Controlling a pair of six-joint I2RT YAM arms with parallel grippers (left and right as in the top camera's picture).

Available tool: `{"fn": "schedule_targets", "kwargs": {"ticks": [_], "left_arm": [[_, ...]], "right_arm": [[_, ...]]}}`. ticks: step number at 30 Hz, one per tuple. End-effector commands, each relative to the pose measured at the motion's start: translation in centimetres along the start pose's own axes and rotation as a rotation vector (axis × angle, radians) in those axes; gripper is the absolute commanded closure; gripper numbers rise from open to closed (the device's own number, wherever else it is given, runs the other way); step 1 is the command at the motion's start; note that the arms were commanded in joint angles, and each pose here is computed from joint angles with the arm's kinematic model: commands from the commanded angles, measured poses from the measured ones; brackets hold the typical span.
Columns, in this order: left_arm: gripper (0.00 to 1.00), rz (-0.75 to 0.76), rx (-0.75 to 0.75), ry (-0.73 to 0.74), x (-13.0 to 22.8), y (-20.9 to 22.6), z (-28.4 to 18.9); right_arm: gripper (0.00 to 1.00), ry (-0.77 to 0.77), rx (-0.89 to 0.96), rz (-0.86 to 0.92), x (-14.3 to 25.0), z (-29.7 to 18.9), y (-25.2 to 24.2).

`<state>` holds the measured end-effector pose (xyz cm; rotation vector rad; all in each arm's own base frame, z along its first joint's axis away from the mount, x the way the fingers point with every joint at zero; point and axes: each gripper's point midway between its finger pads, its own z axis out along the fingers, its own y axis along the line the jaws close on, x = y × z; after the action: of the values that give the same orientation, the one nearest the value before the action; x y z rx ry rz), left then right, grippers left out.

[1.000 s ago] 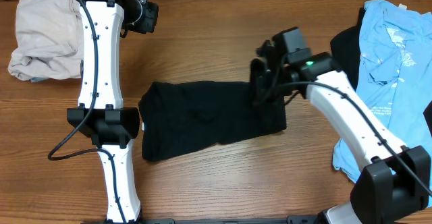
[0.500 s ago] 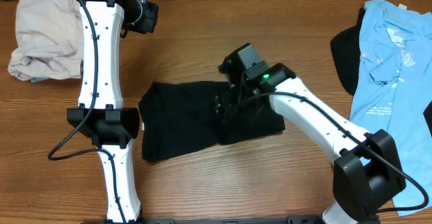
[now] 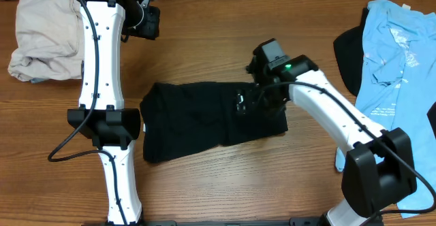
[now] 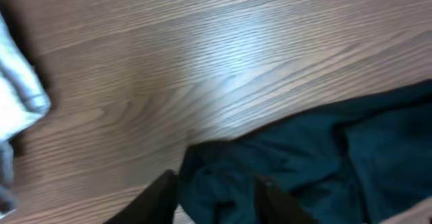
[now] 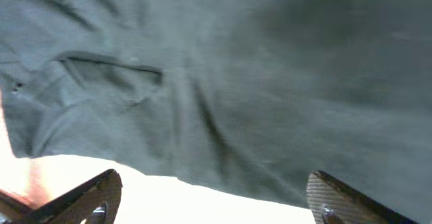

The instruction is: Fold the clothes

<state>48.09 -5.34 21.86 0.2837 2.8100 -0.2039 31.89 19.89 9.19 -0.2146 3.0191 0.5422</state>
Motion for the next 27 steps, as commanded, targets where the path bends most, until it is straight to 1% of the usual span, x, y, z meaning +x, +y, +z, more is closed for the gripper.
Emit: {"fn": "schedule_targets", "kwargs": {"ticks": [1,3,6,10,14,18,22,27], "left_arm": [[0.57,-0.06,0.145,-0.048,-0.1,-1.3,-2.1],[0.56,-0.086,0.185,-0.051,0.1,-1.5,-2.7],[0.55,-0.102,0.154,0.011,2.2,-1.1,-2.9],[0.55,-0.125,0.055,0.179,7.5,0.1,-2.1],[0.56,-0.068,0.095,0.319,12.0,-0.5,-0.3],[0.55,0.037,0.178,0.353,13.7,-1.3,2.5],[0.54,0.046,0.183,0.349,14.4,-1.0,5.8],[0.55,0.028,0.179,0.413,17.2,-0.8,8.9]], "right_arm": [[0.05,-0.07,0.012,0.063,-1.4,-3.0,-2.0],[0.04,-0.073,0.023,0.114,-1.4,-4.0,-3.8],[0.02,-0.081,0.035,0.182,-1.2,-5.4,-6.2],[0.0,-0.09,0.047,0.247,-1.2,-6.5,-9.0],[0.0,-0.113,0.052,0.261,-1.6,-7.0,-10.5],[0.0,-0.143,0.051,0.258,-2.3,-7.3,-11.0],[0.0,-0.15,0.051,0.248,-2.5,-7.3,-11.0],[0.0,-0.143,0.061,0.233,-2.3,-7.2,-11.2]]}}
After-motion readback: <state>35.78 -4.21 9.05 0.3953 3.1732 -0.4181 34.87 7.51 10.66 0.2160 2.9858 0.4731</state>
